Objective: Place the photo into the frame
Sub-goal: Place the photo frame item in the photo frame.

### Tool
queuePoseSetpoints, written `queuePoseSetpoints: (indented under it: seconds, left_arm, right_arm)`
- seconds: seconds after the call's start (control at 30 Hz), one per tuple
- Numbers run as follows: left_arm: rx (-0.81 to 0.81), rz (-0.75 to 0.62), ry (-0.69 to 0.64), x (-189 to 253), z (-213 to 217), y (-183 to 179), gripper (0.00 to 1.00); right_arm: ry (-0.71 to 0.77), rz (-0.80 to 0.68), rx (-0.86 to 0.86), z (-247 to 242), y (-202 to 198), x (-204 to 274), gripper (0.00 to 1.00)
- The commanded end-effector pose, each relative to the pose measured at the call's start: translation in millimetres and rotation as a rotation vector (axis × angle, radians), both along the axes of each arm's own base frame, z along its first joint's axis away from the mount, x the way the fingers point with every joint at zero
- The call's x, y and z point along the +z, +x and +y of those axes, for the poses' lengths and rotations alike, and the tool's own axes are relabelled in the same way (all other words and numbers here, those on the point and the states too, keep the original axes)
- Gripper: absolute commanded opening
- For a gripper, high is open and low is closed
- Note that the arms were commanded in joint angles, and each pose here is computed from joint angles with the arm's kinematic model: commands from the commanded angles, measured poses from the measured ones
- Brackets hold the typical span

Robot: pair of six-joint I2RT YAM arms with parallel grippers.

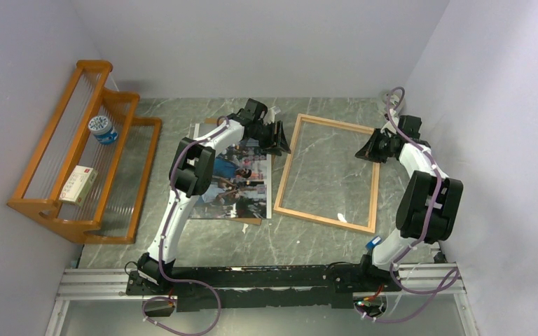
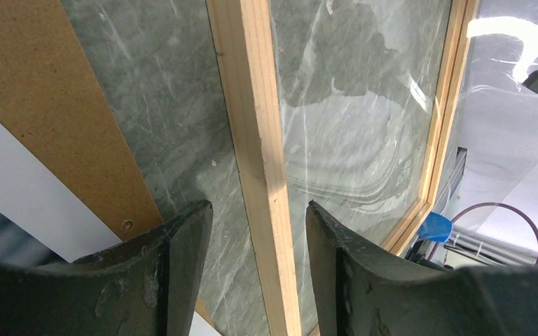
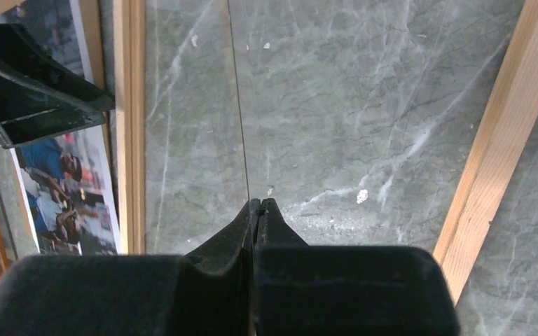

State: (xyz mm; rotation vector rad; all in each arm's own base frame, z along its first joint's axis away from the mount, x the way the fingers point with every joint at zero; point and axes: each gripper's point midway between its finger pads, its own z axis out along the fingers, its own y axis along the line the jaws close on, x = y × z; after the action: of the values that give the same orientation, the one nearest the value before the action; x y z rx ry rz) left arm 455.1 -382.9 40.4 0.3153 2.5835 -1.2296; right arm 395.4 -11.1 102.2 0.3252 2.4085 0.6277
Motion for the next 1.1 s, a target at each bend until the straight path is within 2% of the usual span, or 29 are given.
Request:
queuePoseSetpoints:
  seconds: [0.0,0.1,0.2,0.47,0.5,0.67,0.77,0.87,1.07]
  left_arm:
    - [0.0,0.087,0.129,-54.4,10.4,-18.8,0.59]
    - [-0.001,0.092,0.13,-55.4,10.7,-19.8,0.59]
    - [-0.002,0.092,0.13,-54.9,10.5,-21.1,0.6]
    - [-0.003,0.1,0.124,-54.0,9.7,-22.4,0.61]
    - [-0.001,0.101,0.126,-54.3,10.4,-22.2,0.61]
    - [0.001,0.107,0.129,-55.4,10.5,-23.0,0.61]
    - [0.003,0.112,0.133,-56.6,11.3,-23.7,0.61]
    - [0.004,0.112,0.13,-57.3,10.3,-23.0,0.61]
    - [0.002,0.122,0.132,-62.5,7.5,-23.7,0.61]
  right_arm:
    - [0.027,-0.131,0.017,9.2,8.6,28.8,0.0]
    - [0.024,-0.123,-0.017,6.6,8.8,27.1,0.0]
    - [0.007,-0.09,-0.074,-1.1,8.8,21.2,0.14]
    - [0.008,-0.09,-0.107,-3.0,8.9,16.4,0.34]
    - [0.006,-0.09,-0.108,-2.7,8.8,15.3,0.34]
    - [0.0,-0.129,-0.123,-4.5,11.3,17.7,0.13]
    - [-0.007,-0.177,-0.132,-4.8,11.0,21.1,0.04]
    - [-0.016,-0.199,-0.143,-5.7,8.8,19.5,0.0]
    - [-0.031,-0.231,-0.153,-7.8,8.3,18.7,0.0]
